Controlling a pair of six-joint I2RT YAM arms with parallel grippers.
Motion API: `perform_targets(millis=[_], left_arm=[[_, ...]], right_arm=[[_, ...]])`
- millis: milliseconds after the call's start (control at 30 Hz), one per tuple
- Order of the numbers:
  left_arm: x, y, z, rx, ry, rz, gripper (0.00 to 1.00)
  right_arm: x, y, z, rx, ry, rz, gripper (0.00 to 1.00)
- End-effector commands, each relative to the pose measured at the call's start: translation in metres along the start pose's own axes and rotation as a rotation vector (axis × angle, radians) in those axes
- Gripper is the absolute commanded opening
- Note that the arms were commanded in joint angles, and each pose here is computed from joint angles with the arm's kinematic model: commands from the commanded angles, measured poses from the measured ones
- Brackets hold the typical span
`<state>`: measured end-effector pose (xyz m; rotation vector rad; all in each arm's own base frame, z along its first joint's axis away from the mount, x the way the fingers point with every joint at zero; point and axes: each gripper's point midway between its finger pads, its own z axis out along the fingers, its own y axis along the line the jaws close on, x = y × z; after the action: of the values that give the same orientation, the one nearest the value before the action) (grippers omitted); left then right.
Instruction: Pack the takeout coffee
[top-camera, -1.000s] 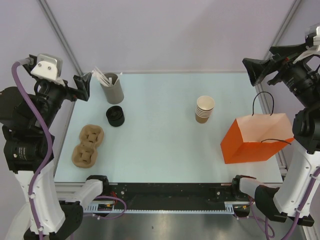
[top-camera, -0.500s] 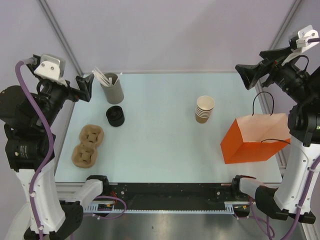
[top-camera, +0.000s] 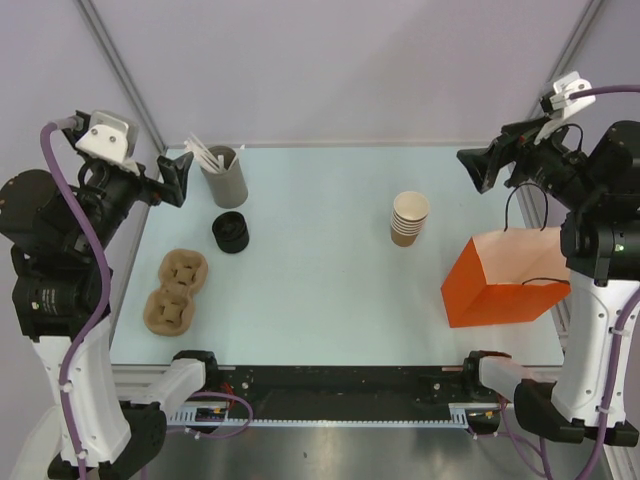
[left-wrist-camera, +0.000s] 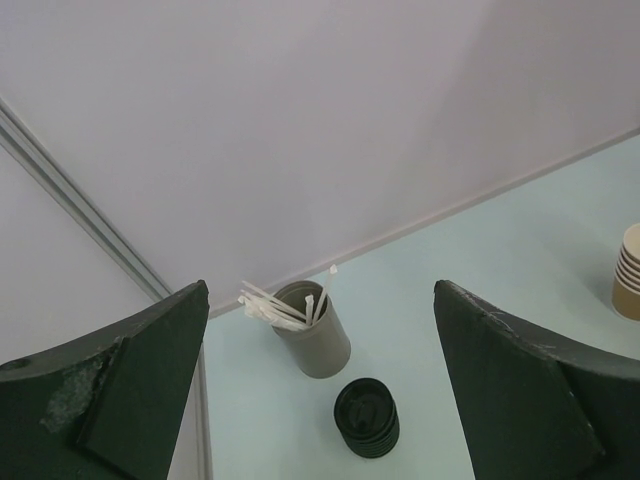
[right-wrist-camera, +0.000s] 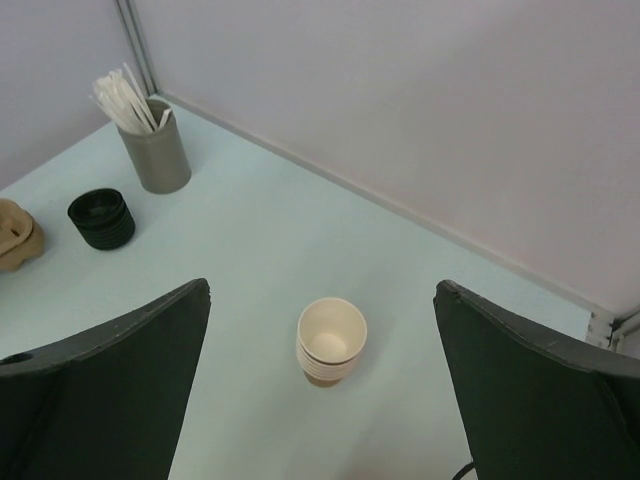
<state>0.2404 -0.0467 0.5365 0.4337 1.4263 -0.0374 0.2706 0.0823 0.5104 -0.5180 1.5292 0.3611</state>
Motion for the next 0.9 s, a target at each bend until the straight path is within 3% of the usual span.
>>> perform_targets(millis=[0,233,367,500,600,733,867], left_arm=[[0.009,-0.004,0.002,0.031,0.02,0.037,0.99],[0.037,-0.009,0.004,0.06,0.094,0.072,0.99],[0.073,-0.019,0.001,0.129,0.185,0.154,1.0],[0.116,-0.028,-0.01,0.252,0.29,0.371,0.99],[0.143,-0.02,-0.009,0.232,0.372,0.424,1.0],[0.172,-0.02,-0.017,0.283,0.446,0.531,0.99],[0.225,-0.018,-0.03,0.413,0.607,0.731,0.99]], right_arm=[[0.016,0.0,-0.007,0.032,0.048,-0.047,1.0],[0.071,-0.004,-0.016,0.081,0.198,-0.089,1.0],[0.092,-0.004,-0.026,0.092,0.263,-0.109,1.0],[0.102,0.017,-0.033,-0.011,0.294,-0.147,1.0],[0.107,0.028,-0.037,-0.062,0.311,-0.162,1.0],[0.112,0.031,-0.039,-0.074,0.323,-0.161,1.0],[0.118,0.03,-0.042,-0.071,0.345,-0.174,1.0]])
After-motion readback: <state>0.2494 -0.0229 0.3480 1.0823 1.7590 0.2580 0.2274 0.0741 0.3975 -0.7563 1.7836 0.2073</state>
